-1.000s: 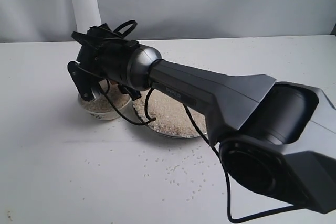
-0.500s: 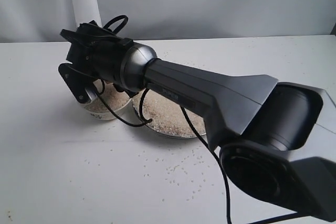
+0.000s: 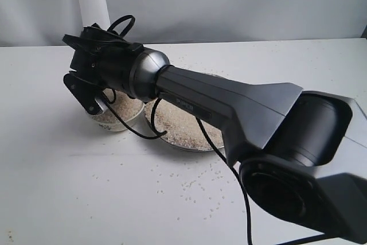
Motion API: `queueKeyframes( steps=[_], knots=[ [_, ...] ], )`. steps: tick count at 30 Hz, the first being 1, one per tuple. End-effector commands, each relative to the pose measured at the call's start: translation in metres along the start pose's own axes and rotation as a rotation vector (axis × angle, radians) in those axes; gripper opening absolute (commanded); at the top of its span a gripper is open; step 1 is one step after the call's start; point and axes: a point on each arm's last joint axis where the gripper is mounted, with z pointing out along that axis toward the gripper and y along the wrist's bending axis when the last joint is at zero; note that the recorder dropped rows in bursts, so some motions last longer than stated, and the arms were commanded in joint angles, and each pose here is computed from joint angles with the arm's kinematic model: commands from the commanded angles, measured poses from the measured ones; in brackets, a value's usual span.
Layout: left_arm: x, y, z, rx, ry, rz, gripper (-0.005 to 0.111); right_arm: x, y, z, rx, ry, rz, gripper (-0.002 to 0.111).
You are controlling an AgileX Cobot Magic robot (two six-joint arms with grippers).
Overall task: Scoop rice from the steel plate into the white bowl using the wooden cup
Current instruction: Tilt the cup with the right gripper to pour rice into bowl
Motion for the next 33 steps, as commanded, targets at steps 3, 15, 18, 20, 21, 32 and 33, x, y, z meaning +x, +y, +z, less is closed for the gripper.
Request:
queueKeyframes(
  steps=[3, 15, 18, 20, 21, 32, 33],
  knots=[
    [-0.0001, -0.0001, 0.0, 0.002, -0.007, -0.003, 0.0, 0.0083, -0.0085, -0.0078, 0.047, 0.032, -0.042, 0.0],
    [-0.0001, -0.0001, 0.0, 0.002, -0.007, -0.003, 0.0, 0.0121, -0.0108, -0.0066, 0.07, 0.054, -0.063, 0.0],
    [-0.0001, -0.0001, 0.0, 0.002, -0.007, -0.003, 0.0, 0.0128, -0.0114, -0.0067, 0.076, 0.062, -0.094, 0.0],
    [-0.0001, -0.0001, 0.0, 0.002, -0.007, -0.003, 0.0, 0.0126, -0.012, -0.0068, 0.081, 0.061, -0.124, 0.0],
    [-0.0001, -0.0001, 0.0, 0.002, -0.007, -0.003, 0.0, 0.0124, -0.0123, -0.0068, 0.085, 0.06, -0.127, 0.0],
    [-0.0001, -0.0001, 0.0, 0.002, -0.007, -0.003, 0.0, 0.012, -0.0128, -0.0068, 0.089, 0.059, -0.192, 0.0],
    [-0.0001, -0.0001, 0.0, 0.002, -0.007, -0.003, 0.0, 0.012, -0.0128, -0.0068, 0.089, 0.059, -0.192, 0.0]
  ],
)
